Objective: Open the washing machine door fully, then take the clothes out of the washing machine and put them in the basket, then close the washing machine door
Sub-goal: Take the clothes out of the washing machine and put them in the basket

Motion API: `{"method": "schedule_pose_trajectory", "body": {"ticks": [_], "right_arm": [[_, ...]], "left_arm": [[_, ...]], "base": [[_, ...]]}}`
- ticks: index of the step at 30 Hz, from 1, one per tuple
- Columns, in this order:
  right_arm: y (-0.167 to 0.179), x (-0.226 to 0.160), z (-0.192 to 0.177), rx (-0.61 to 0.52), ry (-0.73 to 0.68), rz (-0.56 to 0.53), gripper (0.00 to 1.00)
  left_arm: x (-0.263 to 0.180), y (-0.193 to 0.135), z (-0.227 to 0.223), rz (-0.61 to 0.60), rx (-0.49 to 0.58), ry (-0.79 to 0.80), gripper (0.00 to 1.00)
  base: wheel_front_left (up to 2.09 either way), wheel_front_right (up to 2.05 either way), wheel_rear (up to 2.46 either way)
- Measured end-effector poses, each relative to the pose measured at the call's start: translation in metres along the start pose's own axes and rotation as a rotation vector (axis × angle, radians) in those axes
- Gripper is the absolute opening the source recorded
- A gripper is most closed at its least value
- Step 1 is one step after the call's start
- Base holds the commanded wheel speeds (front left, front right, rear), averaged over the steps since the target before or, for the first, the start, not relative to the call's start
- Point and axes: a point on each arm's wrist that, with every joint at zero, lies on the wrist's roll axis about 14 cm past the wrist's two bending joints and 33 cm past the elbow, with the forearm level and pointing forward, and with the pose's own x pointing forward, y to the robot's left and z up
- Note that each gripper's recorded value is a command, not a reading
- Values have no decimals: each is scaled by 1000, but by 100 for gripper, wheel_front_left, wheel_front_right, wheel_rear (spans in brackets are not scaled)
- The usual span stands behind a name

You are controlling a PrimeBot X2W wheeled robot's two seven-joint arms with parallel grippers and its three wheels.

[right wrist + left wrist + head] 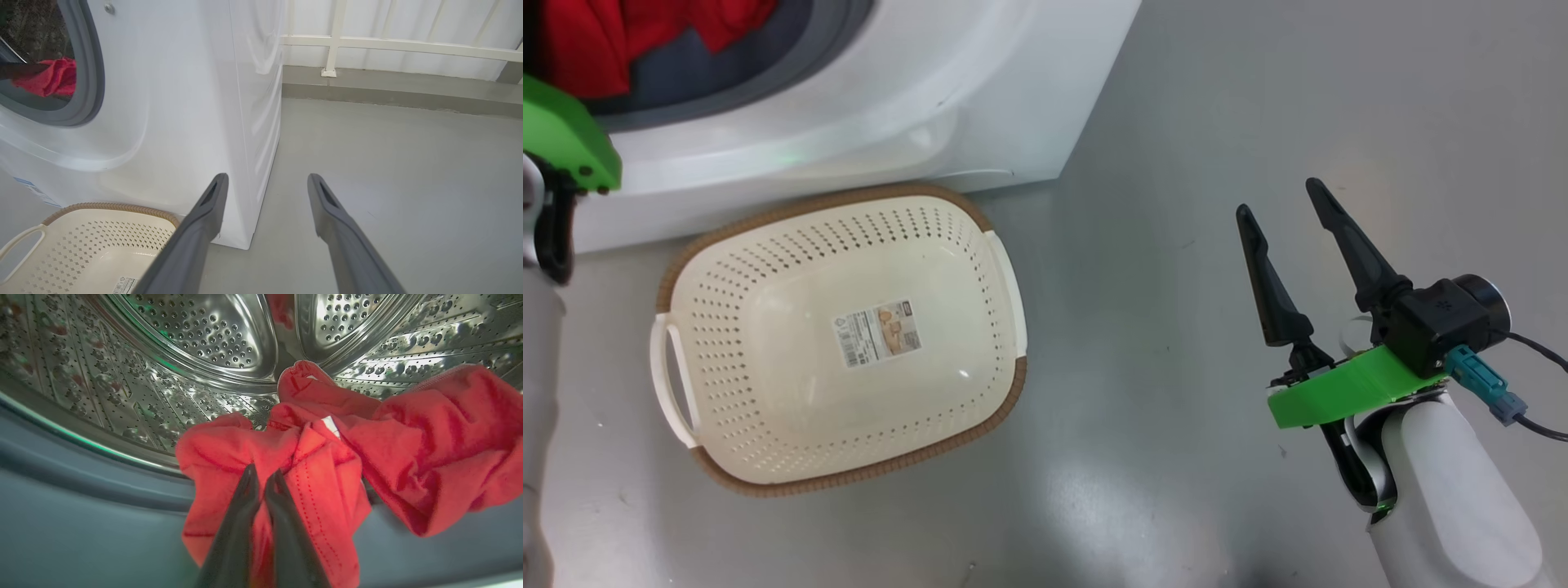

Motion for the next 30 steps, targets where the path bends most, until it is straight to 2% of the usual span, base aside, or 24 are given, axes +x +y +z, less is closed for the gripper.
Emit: {"method": "schedule_pose_trajectory", "body": {"ticks": [15, 30], "right_arm": [[6, -6, 30, 0, -67, 9, 100], [18, -24, 62, 3, -137, 27, 100]], "left_arm": [[-51, 7, 46, 5, -96, -216, 0], [-130, -14, 70, -18, -122, -365, 0]], "base": [[0, 0, 0], [0, 0, 0]]}}
